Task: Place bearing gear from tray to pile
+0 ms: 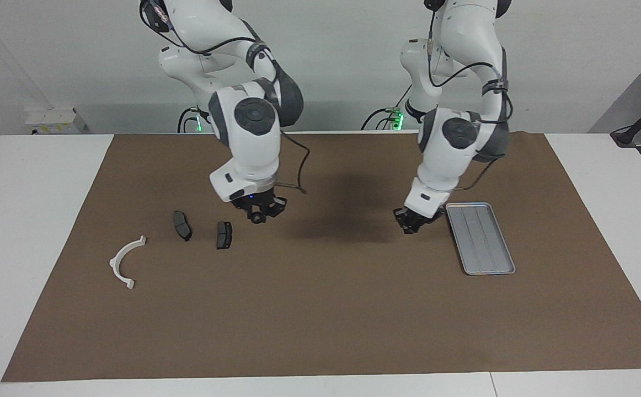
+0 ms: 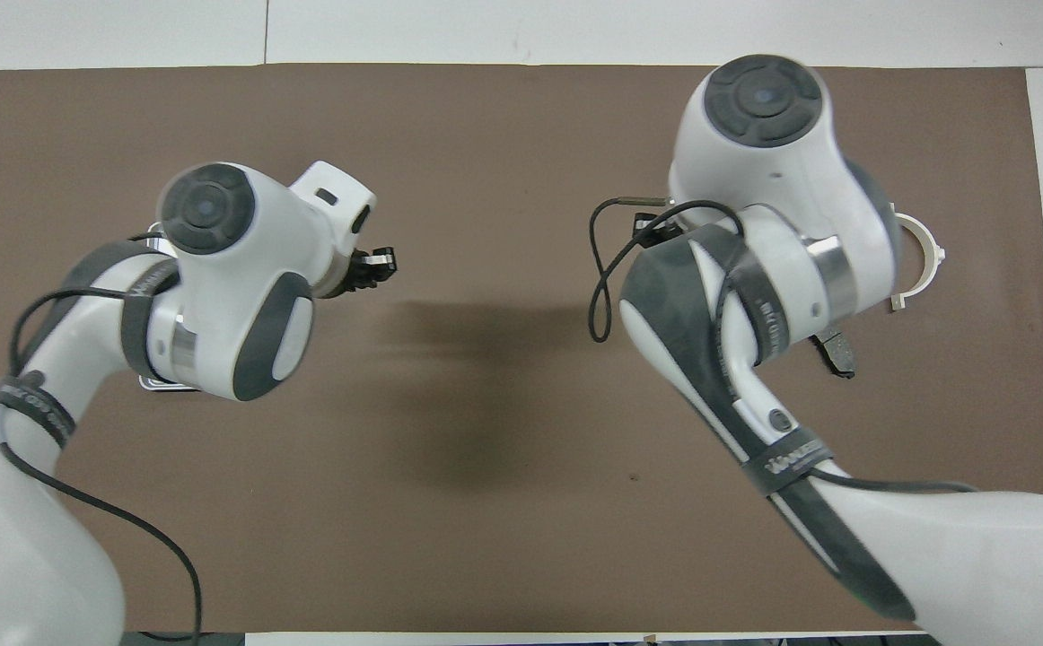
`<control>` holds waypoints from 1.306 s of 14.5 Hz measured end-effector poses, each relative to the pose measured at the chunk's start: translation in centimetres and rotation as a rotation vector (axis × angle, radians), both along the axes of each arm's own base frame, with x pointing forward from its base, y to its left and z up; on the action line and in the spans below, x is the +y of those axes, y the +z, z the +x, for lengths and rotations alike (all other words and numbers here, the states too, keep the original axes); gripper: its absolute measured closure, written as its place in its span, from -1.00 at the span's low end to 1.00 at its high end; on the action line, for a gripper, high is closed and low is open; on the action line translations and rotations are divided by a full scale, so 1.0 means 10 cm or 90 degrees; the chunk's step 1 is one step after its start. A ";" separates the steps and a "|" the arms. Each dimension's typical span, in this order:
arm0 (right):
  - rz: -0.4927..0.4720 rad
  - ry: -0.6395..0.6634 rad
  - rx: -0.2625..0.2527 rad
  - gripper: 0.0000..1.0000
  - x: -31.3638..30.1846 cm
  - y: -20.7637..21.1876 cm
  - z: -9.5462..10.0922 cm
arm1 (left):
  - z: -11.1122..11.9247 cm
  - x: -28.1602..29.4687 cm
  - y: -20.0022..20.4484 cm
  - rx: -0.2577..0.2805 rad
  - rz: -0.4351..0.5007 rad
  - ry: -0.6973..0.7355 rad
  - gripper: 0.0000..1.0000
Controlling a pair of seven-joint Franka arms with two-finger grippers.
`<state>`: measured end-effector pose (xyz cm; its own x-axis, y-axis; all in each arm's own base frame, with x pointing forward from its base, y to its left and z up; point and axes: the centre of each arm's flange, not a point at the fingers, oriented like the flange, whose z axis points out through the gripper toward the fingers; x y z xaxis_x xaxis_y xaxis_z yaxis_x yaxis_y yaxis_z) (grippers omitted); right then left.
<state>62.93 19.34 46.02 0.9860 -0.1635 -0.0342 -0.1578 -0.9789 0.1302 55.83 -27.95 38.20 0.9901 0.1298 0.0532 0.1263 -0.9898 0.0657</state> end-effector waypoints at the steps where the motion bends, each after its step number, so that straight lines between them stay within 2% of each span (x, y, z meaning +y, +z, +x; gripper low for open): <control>1: 0.004 0.030 0.007 0.30 -0.32 0.01 0.09 | -0.17 -0.35 -0.04 -0.005 -0.001 0.014 0.53; 4: 0.018 0.110 0.005 0.30 -1.18 -0.12 0.32 | -0.51 -0.97 -0.28 -0.004 -0.003 0.034 0.53; 7: 0.025 0.143 -0.014 0.30 -1.76 -0.43 0.44 | -0.62 -1.17 -0.50 0.001 -0.002 0.044 0.53; 15: 0.036 0.136 -0.051 0.30 -2.05 -1.53 0.56 | -0.66 -1.30 -0.84 -0.012 -0.015 0.048 0.53; 18: 0.038 0.136 -0.056 0.30 -2.06 -1.72 0.59 | -0.68 -1.29 -0.86 -0.014 -0.017 0.048 0.53; 19: 0.038 0.136 -0.058 0.30 -2.06 -1.72 0.59 | -0.68 -1.29 -0.86 -0.016 -0.017 0.047 0.41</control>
<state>68.85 -1.27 28.85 0.9974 0.0494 0.0531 0.0458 -0.9968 0.0658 49.07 -40.83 29.59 0.9761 0.2042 0.0741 0.1968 -0.9757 0.0963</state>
